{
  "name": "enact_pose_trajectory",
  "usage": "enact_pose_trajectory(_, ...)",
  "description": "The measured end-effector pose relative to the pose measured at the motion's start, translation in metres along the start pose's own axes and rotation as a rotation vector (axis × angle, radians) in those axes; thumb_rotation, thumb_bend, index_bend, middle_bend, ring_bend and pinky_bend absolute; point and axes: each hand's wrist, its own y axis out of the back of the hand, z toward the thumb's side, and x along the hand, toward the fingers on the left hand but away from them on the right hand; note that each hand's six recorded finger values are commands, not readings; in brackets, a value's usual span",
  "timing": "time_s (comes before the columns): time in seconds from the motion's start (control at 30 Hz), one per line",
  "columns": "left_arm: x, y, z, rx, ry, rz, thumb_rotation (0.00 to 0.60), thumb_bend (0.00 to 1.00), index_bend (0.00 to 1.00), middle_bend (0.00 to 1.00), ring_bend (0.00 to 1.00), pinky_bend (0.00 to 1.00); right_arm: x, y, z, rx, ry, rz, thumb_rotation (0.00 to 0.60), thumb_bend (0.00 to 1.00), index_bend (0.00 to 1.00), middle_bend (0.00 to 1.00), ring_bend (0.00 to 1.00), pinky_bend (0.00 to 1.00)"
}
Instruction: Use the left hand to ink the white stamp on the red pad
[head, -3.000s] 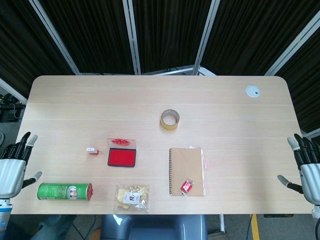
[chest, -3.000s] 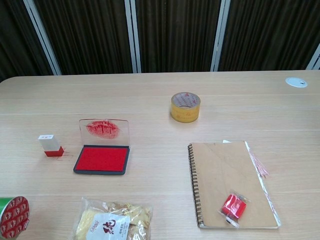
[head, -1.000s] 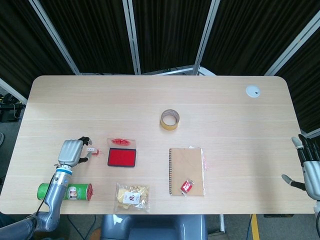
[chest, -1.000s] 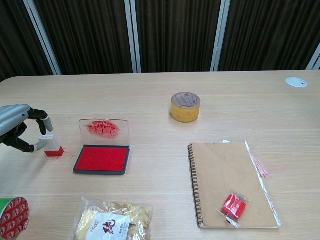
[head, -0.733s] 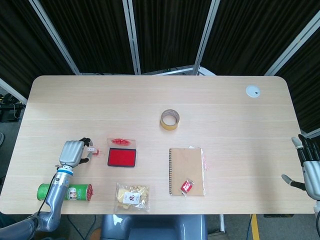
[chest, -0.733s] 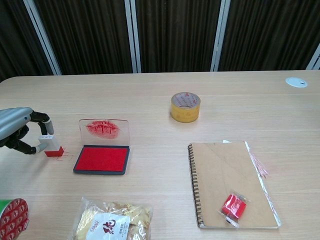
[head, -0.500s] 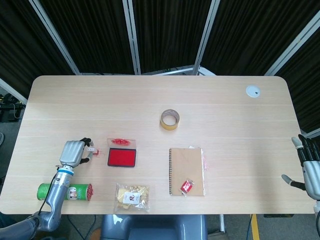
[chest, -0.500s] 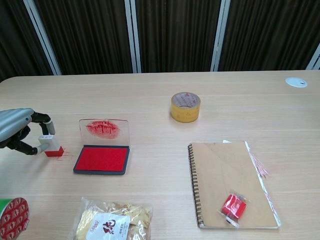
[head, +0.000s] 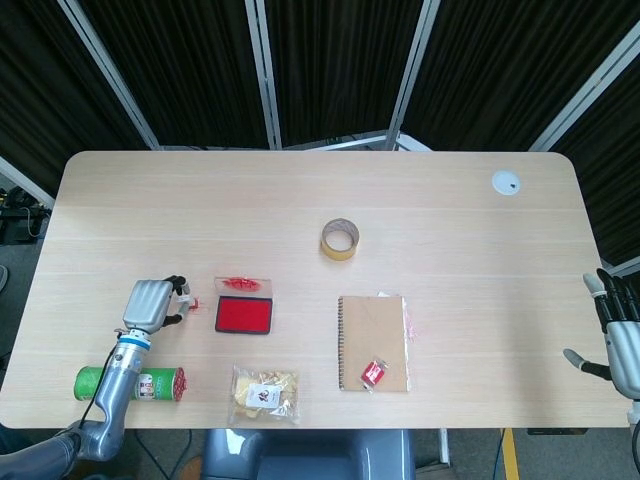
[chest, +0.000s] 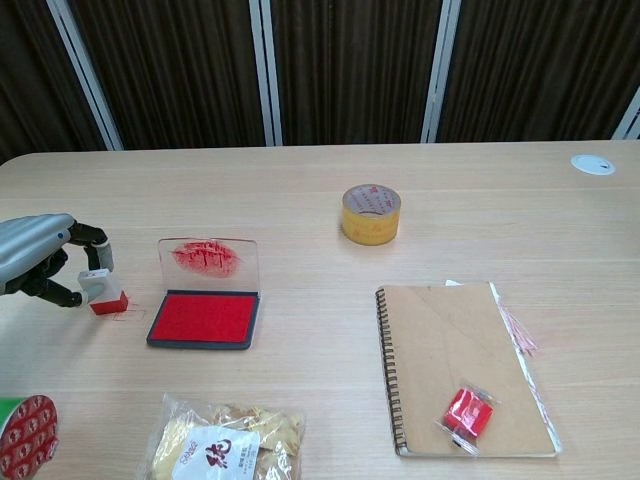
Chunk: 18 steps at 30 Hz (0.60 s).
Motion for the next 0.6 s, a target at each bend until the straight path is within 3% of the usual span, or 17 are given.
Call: enact_pose_trajectory(0.6,-0.0003,0.0076,0.0092,-0.046,-0.016,0.006,0.6,0.34,0.55,0.54,0.87,0.9,-0.0015,-0.0021,-0.0026,-0.001,-0.009,0.008,0.6,0.0,0.0,0.0,0.0,0.0)
